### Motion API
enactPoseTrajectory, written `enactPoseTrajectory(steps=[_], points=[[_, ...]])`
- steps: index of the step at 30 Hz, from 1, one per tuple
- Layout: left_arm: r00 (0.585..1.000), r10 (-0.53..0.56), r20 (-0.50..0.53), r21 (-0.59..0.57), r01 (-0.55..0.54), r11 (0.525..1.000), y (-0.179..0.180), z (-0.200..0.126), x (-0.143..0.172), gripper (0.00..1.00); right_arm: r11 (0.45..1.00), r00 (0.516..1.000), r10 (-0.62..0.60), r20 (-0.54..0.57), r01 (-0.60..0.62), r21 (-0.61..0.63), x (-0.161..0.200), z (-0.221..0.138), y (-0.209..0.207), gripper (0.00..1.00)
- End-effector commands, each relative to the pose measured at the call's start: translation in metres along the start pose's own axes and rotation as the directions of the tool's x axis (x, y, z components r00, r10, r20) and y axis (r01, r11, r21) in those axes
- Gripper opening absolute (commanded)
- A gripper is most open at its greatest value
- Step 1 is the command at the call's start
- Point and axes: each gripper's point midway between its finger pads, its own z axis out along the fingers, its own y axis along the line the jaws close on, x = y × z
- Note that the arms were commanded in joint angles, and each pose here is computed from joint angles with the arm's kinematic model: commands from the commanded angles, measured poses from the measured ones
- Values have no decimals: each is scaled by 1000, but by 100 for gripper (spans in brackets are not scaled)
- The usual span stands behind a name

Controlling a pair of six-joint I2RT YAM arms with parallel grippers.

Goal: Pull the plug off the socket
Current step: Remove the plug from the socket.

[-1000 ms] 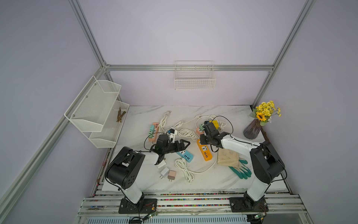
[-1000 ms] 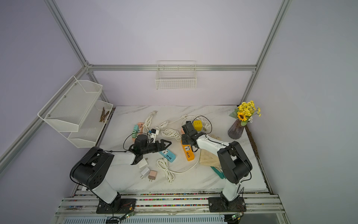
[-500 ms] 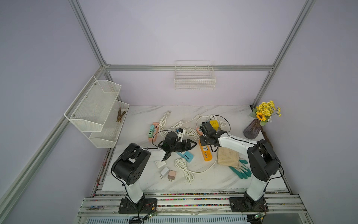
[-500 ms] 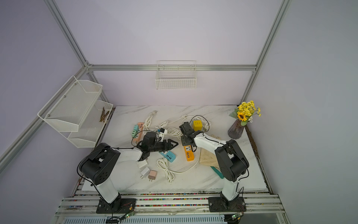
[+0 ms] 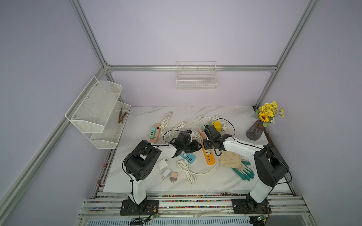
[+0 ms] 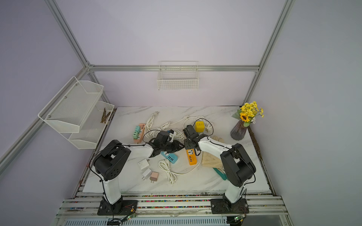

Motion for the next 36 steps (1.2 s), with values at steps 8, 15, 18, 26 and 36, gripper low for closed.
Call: enactPoseTrajectory(steps=[8, 15, 18, 26, 36], points=[[999, -52, 6, 23, 52, 998, -7, 15, -2, 39, 998, 1000, 16, 4, -16, -58, 0, -3, 11, 20], [996, -77, -52, -134, 69, 989, 17, 30, 15, 40, 995, 1000, 16, -1, -16, -97, 2, -3, 19, 19], [994, -87, -64, -228, 70, 971, 33, 33, 21, 38, 994, 1000, 8, 3, -8, -109, 2, -5, 23, 19], [990, -115, -77, -385, 77, 920, 74, 30, 31, 31, 999, 999, 18, 43, -16, -52, -5, -18, 14, 18], [982, -164, -92, -419, 111, 901, 101, 30, 33, 29, 986, 992, 124, -24, -126, -109, 4, -10, -5, 18]])
